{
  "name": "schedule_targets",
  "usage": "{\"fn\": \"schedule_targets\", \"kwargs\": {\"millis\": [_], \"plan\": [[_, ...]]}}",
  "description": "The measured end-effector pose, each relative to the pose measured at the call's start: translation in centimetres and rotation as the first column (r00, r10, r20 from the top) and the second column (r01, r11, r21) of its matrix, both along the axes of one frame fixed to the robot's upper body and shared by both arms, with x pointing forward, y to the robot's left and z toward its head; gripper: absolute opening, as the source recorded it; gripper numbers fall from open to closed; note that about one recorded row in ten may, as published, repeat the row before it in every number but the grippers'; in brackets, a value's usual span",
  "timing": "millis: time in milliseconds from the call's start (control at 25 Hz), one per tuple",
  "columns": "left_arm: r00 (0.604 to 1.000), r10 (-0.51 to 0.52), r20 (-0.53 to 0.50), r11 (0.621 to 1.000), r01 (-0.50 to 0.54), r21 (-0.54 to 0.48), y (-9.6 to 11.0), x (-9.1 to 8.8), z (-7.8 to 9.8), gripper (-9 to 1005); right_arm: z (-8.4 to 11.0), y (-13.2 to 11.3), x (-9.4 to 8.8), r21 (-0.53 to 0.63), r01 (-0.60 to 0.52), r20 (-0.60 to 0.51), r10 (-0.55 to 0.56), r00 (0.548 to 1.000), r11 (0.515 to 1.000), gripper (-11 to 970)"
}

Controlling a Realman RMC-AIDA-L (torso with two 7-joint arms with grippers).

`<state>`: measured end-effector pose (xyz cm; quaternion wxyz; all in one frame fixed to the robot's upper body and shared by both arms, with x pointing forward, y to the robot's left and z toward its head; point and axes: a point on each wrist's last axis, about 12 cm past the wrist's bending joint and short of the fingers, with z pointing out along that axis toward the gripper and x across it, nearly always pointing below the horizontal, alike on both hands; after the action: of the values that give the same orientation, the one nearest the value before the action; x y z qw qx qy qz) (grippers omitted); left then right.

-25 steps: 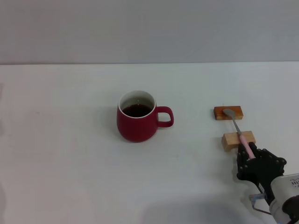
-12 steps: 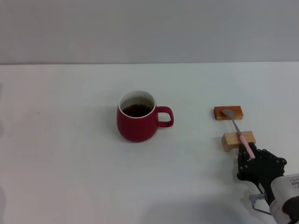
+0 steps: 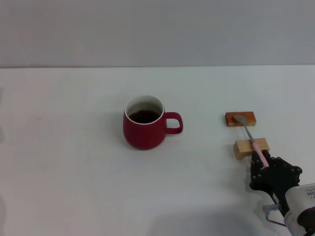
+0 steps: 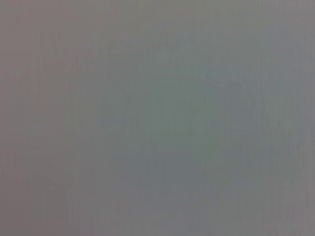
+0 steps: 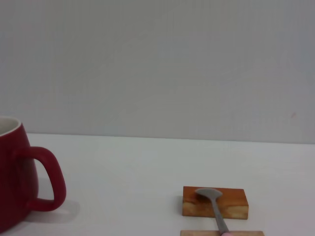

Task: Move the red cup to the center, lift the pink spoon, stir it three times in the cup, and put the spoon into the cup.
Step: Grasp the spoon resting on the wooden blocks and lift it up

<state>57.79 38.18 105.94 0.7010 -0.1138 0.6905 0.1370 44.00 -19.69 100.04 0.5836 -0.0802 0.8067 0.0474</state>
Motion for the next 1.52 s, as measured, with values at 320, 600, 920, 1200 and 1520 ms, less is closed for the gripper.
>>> {"fn": "schedule_targets", "kwargs": {"millis": [320, 600, 920, 1200, 1520], "plan": [[1.000, 0.000, 0.000, 1.000, 0.000, 0.000, 0.0, 0.0, 0.0, 843, 0.0, 0.0, 0.0, -0.004, -0.001, 0.002, 0.001, 1.000, 1.000, 163], [1.000, 0.000, 0.000, 1.000, 0.000, 0.000, 0.0, 0.0, 0.0, 843, 0.1, -0.1, 0.0, -0.009, -0.001, 0.009, 0.001, 1.000, 1.000, 162], [1.000, 0.000, 0.001, 1.000, 0.000, -0.001, 0.0, 0.0, 0.0, 843, 0.7, 0.1, 0.3, -0.061, -0.008, 0.051, 0.011, 0.999, 0.998, 162], [1.000, 0.001, 0.000, 1.000, -0.001, -0.001, 0.0, 0.0, 0.0, 843, 1.2, -0.1, 0.6, -0.078, 0.002, 0.069, 0.003, 0.998, 0.997, 163], [1.000, 0.004, 0.001, 1.000, -0.004, -0.011, 0.2, -0.2, -0.1, 844, 1.3, -0.1, 0.7, -0.099, 0.004, 0.073, 0.003, 0.997, 0.995, 163]]}}
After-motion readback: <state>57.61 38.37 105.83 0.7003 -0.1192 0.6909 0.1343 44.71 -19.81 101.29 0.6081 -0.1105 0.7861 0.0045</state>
